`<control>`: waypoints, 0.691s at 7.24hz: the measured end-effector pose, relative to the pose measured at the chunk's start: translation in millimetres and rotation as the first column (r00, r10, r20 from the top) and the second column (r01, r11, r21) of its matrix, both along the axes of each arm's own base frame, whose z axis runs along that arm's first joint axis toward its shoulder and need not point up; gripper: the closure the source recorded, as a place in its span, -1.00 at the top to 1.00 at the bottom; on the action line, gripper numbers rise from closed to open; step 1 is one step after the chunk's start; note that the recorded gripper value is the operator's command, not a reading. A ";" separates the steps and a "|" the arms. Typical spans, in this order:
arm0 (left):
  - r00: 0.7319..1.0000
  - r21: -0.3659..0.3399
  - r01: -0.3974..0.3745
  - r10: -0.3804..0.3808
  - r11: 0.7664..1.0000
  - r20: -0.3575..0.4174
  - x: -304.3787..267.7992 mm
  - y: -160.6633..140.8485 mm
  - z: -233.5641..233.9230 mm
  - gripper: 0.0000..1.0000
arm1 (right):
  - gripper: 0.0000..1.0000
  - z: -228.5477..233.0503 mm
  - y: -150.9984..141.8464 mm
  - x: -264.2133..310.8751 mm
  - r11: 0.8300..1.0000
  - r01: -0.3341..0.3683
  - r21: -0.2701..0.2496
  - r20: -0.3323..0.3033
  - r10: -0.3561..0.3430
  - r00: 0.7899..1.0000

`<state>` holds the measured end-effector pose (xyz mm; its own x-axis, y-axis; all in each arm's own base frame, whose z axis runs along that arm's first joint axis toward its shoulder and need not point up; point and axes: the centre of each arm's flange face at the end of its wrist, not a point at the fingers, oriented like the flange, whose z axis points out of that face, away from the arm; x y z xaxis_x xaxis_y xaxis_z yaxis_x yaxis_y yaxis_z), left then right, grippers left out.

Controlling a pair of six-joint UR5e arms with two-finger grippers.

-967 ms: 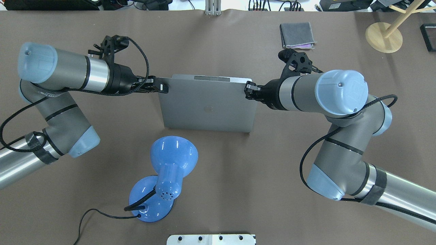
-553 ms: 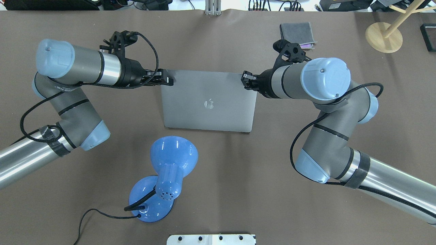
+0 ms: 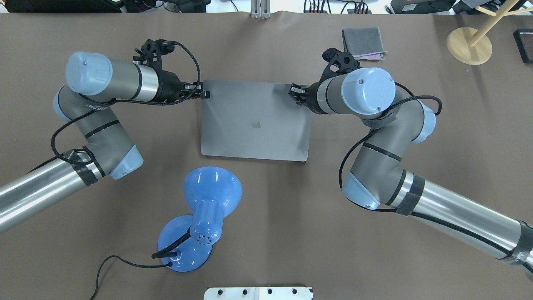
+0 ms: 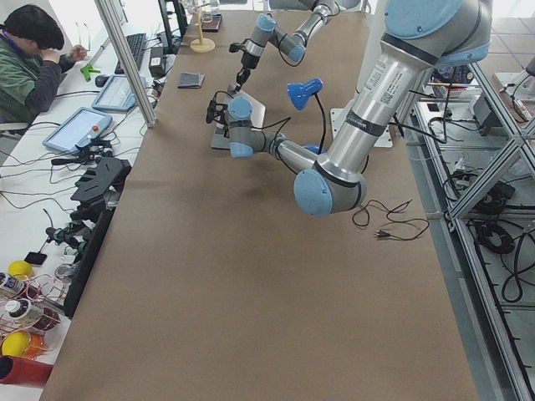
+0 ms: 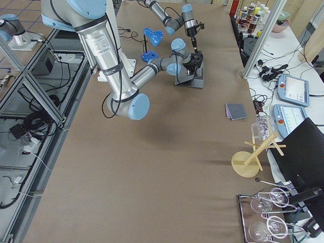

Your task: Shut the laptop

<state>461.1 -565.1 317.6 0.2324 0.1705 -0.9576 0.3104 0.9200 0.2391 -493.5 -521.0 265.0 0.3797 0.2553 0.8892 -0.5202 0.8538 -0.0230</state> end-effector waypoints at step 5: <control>0.996 0.038 0.050 -0.053 0.998 0.077 35.9 2.8 4.8 -0.85 | -1.00 10.7 -11.6 -15.9 1.000 -0.023 -0.007 -0.032 0.023 0.999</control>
